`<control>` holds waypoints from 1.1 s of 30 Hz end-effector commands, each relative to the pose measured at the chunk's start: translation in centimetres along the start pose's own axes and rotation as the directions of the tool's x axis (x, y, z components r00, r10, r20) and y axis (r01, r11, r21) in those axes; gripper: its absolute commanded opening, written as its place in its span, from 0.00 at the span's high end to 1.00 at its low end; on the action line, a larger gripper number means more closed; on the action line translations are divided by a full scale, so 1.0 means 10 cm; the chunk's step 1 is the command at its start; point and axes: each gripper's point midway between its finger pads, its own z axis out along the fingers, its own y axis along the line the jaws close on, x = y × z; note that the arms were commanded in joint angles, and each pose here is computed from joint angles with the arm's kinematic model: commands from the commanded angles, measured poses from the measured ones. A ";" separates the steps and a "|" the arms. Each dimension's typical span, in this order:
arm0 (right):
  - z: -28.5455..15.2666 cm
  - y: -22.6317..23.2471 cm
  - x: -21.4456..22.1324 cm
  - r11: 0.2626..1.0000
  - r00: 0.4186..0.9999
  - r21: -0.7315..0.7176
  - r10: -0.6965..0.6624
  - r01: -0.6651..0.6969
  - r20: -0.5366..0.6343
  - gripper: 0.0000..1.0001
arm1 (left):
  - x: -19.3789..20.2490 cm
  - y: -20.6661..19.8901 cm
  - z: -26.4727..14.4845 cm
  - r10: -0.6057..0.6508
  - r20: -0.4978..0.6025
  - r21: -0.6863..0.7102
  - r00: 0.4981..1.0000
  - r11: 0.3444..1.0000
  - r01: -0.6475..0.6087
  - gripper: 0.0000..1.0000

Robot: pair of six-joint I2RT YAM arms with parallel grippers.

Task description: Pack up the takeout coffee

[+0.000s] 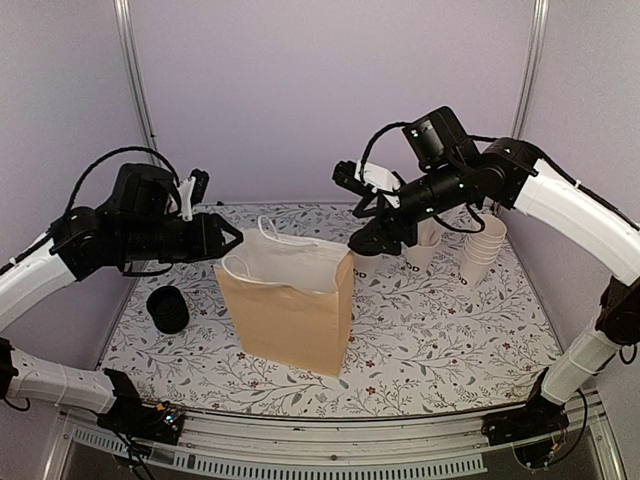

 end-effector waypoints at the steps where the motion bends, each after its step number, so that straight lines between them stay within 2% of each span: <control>1: -0.01 0.04 -0.02 0.999 1.000 -0.031 -0.008 0.008 0.011 0.30 | -0.45 -0.20 -0.44 0.393 0.118 -0.045 0.912 0.920 -0.390 0.41; 3: -0.04 0.07 0.08 0.999 1.000 -0.033 -0.022 0.022 -0.004 0.30 | -0.51 -0.21 -0.48 0.557 0.104 -0.077 0.824 0.830 -0.552 0.29; 4: -0.11 0.08 0.13 0.999 0.999 -0.025 -0.032 0.032 -0.002 0.30 | -0.51 -0.20 -0.47 0.622 0.085 -0.089 0.779 0.783 -0.616 0.26; 7: -0.28 0.07 0.36 1.000 1.000 -0.019 -0.023 0.023 -0.007 0.29 | -0.45 -0.23 -0.34 0.759 0.019 -0.051 0.651 0.651 -0.757 0.25; 9: -0.43 0.00 0.51 1.000 1.000 -0.019 0.017 -0.017 0.008 0.28 | -0.34 -0.29 -0.21 0.819 -0.006 0.029 0.574 0.574 -0.819 0.25; 11: -0.62 -0.07 0.63 0.998 0.998 -0.011 0.057 -0.057 0.038 0.28 | -0.20 -0.37 -0.11 0.859 -0.010 0.119 0.512 0.509 -0.852 0.26; 13: -0.80 -0.14 0.85 0.995 0.994 0.022 0.096 -0.097 0.048 0.28 | -0.14 -0.38 -0.01 0.882 -0.016 0.157 0.470 0.467 -0.870 0.26; 18: -1.15 -0.17 1.35 0.973 0.985 0.155 0.168 -0.170 0.025 0.26 | -0.20 -0.35 0.25 0.913 -0.026 0.137 0.407 0.407 -0.903 0.28; 22: -1.23 -0.17 1.58 0.953 0.971 0.188 0.234 -0.238 0.042 0.26 | -0.25 -0.37 0.43 0.927 -0.013 0.126 0.375 0.373 -0.919 0.30; 26: -1.21 -0.16 1.72 0.936 0.952 0.175 0.295 -0.305 0.084 0.26 | -0.26 -0.44 0.60 0.934 -0.020 0.153 0.357 0.356 -0.922 0.34; 33: -1.07 -0.15 1.90 0.921 0.929 0.132 0.357 -0.367 0.093 0.25 | -0.21 -0.70 0.61 0.940 0.061 0.245 0.335 0.311 -0.918 0.44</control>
